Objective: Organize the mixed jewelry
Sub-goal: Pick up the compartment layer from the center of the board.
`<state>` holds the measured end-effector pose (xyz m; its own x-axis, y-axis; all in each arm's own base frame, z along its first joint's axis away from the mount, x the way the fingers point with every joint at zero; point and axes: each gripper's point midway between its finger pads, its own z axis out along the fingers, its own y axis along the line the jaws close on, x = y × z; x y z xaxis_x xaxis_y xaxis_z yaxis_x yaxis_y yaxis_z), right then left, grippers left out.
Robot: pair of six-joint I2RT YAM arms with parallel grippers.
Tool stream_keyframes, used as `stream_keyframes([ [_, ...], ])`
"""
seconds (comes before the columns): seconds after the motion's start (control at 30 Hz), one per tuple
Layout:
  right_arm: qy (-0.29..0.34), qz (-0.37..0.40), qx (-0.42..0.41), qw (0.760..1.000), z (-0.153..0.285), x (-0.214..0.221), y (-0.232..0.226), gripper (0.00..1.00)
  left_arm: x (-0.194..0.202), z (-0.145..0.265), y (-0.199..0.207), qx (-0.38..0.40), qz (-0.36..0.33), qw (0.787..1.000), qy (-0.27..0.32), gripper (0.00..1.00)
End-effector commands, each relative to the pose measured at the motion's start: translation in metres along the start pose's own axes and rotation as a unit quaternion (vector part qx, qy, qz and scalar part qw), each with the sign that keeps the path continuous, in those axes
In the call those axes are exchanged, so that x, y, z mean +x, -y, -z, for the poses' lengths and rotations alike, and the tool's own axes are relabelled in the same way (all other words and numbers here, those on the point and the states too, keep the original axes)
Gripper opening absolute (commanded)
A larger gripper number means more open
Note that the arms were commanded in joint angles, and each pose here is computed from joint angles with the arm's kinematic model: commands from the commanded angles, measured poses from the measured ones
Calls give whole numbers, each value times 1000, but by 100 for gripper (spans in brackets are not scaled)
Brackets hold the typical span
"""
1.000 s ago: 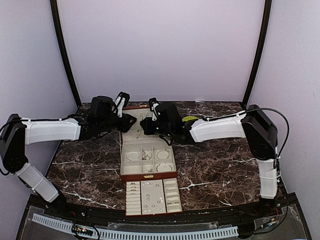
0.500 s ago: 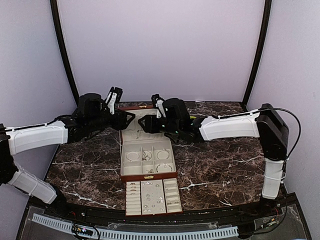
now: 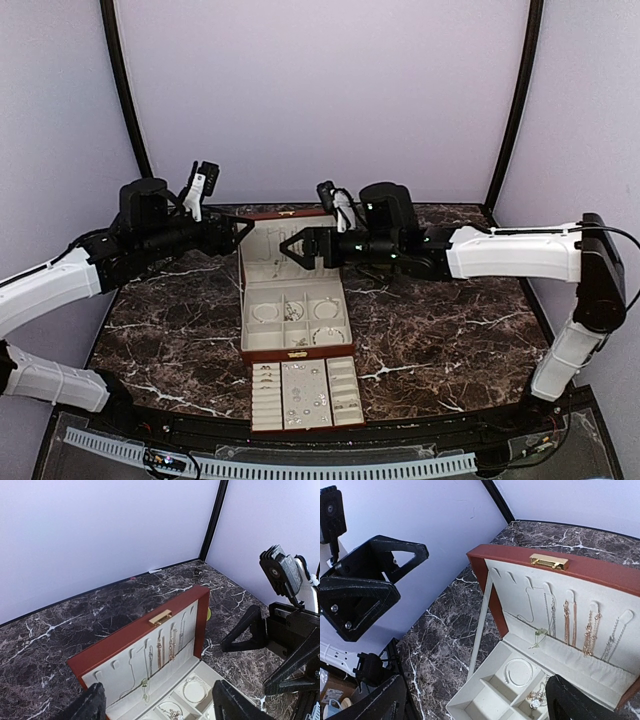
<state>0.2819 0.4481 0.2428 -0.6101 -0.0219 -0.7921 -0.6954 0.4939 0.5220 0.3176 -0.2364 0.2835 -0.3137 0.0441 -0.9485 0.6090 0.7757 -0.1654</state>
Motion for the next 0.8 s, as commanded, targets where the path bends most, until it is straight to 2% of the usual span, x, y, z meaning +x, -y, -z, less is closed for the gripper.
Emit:
stream_keyframes([
  [0.0, -35, -26, 32, 999, 22, 18, 7, 98, 6, 19, -5, -13, 0, 1000, -16, 77],
  [0.23, -73, -69, 126, 987, 56, 54, 28, 98, 8, 39, -5, -22, 18, 999, -19, 78],
  [0.43, -96, -119, 234, 960, 95, 94, 50, 98, 38, 52, -6, -23, 54, 997, -49, 78],
  [0.6, -126, -162, 257, 944, 117, 148, 38, 91, 72, 56, -19, -56, 62, 993, -82, 78],
  [0.77, -154, -195, 273, 929, 124, 205, 24, 85, 66, 55, -18, -53, 32, 995, -79, 78],
])
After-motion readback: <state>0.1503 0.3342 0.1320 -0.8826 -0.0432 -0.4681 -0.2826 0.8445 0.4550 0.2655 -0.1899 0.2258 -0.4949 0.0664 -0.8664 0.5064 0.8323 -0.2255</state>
